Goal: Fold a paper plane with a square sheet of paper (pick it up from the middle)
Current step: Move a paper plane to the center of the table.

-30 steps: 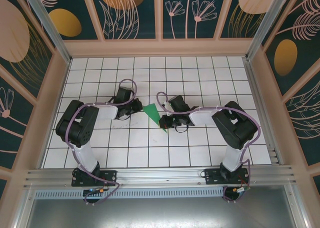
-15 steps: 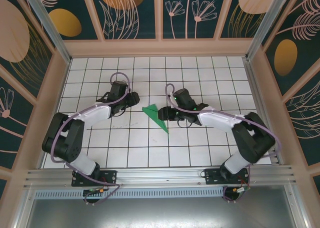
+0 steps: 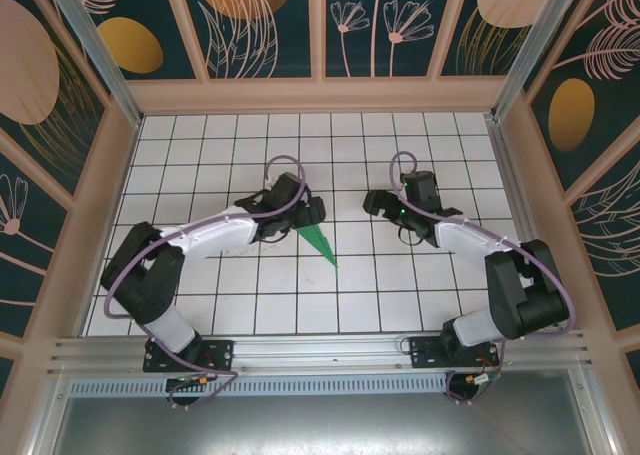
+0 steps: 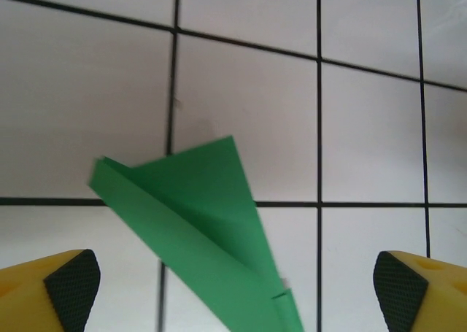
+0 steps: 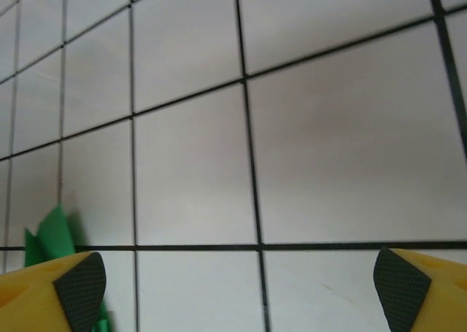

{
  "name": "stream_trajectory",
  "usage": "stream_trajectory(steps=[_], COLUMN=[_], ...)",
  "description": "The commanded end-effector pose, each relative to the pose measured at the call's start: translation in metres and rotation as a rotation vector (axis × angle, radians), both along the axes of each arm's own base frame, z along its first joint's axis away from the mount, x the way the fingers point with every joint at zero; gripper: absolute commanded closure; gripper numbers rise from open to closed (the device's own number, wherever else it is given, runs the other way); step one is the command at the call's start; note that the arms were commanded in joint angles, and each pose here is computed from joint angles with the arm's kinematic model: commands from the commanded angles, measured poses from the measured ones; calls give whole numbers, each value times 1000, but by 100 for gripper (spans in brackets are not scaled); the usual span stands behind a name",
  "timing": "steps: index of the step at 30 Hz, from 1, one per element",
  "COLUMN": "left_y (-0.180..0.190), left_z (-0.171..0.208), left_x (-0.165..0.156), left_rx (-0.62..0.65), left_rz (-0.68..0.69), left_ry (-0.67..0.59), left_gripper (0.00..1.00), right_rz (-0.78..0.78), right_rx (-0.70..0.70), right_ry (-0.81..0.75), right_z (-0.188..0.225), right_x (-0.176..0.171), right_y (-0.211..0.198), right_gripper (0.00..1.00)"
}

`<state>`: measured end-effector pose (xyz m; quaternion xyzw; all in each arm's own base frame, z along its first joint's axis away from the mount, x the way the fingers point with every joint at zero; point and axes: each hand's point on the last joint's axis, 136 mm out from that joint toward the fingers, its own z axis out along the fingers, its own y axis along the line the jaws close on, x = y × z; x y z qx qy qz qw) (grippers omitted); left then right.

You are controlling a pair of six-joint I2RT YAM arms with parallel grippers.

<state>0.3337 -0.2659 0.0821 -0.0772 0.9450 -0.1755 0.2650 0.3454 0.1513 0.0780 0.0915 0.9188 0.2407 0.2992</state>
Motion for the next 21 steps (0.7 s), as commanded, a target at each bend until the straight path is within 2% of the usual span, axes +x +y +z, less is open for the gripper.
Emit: stream_trajectory(steps=[1,9,21], left_y=[-3,2,0], left_z=[-23,-43,-35], left_x=[-6,-14,-30], left_rx=[76,166,26], left_rz=[67,149,199], left_ry=[85,151,164], left_gripper=[5,23,56], right_rz=[-53,-70,-65], right_rx=[25,22,27], right_ry=[-66,-51,-7], right_z=[13,5,-5], right_x=[8,6,7], right_y=[-8,-12,-9], right_gripper=[2,3,6])
